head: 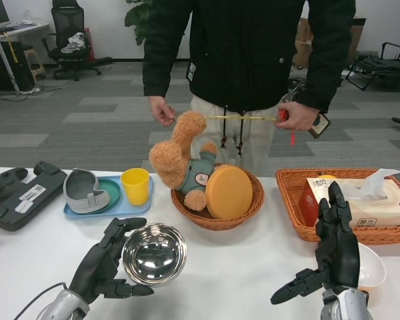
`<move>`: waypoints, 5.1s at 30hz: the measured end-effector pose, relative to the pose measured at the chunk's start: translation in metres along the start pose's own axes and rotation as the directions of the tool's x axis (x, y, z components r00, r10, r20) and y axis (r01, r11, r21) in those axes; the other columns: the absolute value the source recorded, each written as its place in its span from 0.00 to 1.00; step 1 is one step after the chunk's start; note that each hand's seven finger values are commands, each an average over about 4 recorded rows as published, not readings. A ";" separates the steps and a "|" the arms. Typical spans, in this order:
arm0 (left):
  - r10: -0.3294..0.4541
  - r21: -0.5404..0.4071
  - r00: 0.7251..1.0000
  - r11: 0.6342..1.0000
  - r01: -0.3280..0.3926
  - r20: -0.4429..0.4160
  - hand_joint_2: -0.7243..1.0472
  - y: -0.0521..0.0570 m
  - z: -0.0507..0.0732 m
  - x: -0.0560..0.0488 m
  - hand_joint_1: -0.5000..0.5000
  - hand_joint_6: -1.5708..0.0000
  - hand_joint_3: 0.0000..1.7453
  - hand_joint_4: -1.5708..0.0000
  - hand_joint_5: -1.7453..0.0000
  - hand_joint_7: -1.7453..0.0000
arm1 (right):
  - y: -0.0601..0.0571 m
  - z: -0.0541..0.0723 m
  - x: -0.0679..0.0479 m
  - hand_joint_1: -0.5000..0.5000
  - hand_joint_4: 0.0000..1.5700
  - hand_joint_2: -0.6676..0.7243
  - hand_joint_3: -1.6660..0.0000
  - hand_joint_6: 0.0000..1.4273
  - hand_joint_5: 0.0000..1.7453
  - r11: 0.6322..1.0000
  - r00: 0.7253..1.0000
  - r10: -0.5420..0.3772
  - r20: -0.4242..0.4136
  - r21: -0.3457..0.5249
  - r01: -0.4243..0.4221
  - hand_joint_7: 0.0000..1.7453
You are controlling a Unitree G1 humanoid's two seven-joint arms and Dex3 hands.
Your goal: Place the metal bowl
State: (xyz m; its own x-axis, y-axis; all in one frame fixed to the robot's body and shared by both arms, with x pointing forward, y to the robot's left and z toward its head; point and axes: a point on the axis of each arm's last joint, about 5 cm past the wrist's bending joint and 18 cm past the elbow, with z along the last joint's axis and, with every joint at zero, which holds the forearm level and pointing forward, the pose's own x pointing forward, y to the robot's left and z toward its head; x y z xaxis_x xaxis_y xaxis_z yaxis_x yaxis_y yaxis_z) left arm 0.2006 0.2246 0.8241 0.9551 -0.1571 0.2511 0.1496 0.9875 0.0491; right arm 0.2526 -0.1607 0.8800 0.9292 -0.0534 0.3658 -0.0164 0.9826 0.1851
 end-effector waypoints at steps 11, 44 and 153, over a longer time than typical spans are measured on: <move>0.006 0.013 0.995 1.000 -0.005 -0.099 1.00 -0.001 -0.005 0.005 0.00 0.72 0.05 0.98 0.00 0.04 | 0.000 0.000 0.000 0.04 0.05 0.86 1.00 0.00 0.00 1.000 1.000 0.001 0.000 0.002 -0.001 0.04; -0.040 0.005 0.937 0.999 0.045 -0.347 1.00 -0.008 -0.017 0.008 0.00 0.91 0.05 1.00 0.03 0.23 | 0.000 -0.001 -0.002 0.04 0.05 0.86 1.00 0.00 0.00 1.000 1.000 -0.001 -0.006 0.003 0.001 0.04; 0.158 -0.155 0.941 0.981 -0.116 0.299 0.20 0.021 0.069 0.047 0.00 1.00 0.05 1.00 1.00 1.00 | 0.009 0.008 0.008 0.04 0.04 0.84 1.00 0.00 0.00 0.998 0.999 0.018 0.051 0.051 -0.020 0.04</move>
State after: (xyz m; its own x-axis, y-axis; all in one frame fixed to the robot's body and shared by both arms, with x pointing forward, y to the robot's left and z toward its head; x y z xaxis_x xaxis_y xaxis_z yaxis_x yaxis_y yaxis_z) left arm 0.2306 0.2369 0.9036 0.8458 0.0055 0.5334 0.0759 0.9885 -0.1305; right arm 0.2572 -0.1537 0.8918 0.9086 -0.0451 0.4152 -0.0540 0.9731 0.2238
